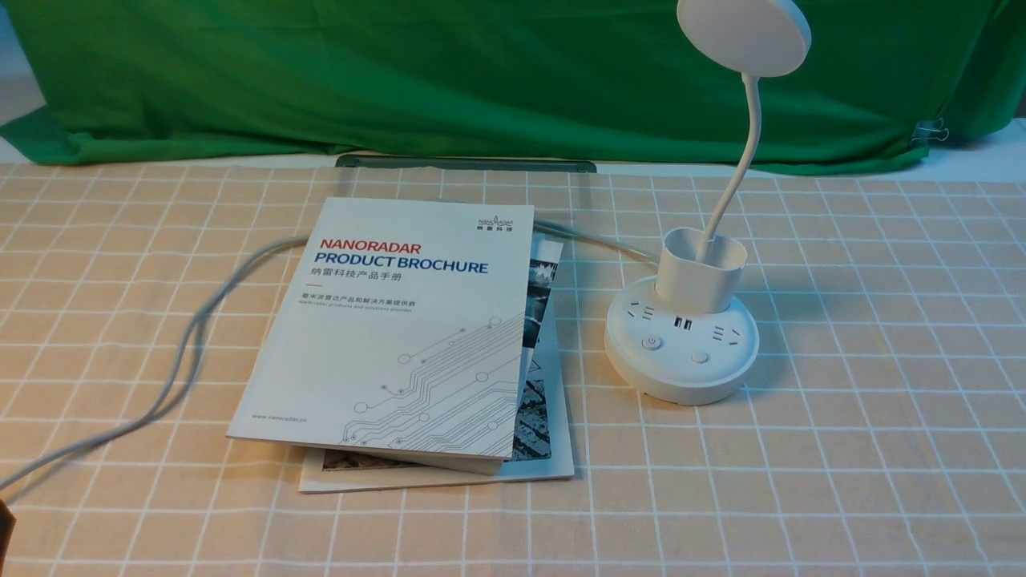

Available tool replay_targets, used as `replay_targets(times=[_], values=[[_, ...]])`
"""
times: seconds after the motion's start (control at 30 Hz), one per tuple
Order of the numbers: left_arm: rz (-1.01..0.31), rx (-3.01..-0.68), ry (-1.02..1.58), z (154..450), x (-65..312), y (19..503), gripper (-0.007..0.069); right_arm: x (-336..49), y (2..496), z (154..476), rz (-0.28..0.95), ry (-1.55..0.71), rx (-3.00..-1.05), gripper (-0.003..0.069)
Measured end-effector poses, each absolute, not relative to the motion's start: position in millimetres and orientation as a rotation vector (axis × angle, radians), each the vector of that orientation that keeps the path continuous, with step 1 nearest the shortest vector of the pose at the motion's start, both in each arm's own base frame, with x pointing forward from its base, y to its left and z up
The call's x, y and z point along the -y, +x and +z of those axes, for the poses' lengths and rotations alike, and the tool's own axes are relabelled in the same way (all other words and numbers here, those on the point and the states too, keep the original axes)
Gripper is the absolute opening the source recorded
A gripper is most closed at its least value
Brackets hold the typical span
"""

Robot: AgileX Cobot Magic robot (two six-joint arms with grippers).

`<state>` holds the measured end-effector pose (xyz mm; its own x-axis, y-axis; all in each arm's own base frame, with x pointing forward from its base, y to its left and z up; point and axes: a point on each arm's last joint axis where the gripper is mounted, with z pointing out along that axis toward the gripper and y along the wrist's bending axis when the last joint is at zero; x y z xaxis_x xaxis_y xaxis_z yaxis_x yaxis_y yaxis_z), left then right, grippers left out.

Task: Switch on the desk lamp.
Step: Use the right arm to press the button switch on the lamp holder

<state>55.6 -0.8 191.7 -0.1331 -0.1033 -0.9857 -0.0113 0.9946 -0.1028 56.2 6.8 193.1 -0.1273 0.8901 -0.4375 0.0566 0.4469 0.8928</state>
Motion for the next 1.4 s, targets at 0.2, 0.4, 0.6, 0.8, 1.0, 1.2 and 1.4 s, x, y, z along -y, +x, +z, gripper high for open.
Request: replay_targets(times=[0.2, 0.4, 0.6, 0.8, 1.0, 1.2, 1.4], values=[[-0.079, -1.703, -0.086, 192, 1, 56, 0.0021, -7, 55, 218, 0.661, 0.486, -1.499, 0.0233], [-0.079, -1.703, -0.086, 192, 1, 56, 0.0021, -12, 57, 287, 0.359, 0.083, -1.581, 0.0078], [-0.079, -1.703, -0.086, 192, 1, 56, 0.0021, -24, 111, 371, 0.079, -0.341, -1.826, 0.0029], [-0.079, -1.703, -0.086, 192, 1, 56, 0.0021, -40, 179, 402, 0.091, -0.568, -2.114, 0.0029], [-0.079, -1.703, -0.086, 192, 1, 56, 0.0021, -70, 238, 374, 0.141, -0.797, -2.363, 0.0029], [-0.079, -1.703, -0.086, 192, 1, 56, 0.0021, -100, 276, 337, 0.139, -0.933, -2.484, 0.0029], [-0.079, -1.703, -0.086, 192, 1, 56, 0.0021, -132, 310, 282, 0.149, -1.019, -2.562, 0.0029]])
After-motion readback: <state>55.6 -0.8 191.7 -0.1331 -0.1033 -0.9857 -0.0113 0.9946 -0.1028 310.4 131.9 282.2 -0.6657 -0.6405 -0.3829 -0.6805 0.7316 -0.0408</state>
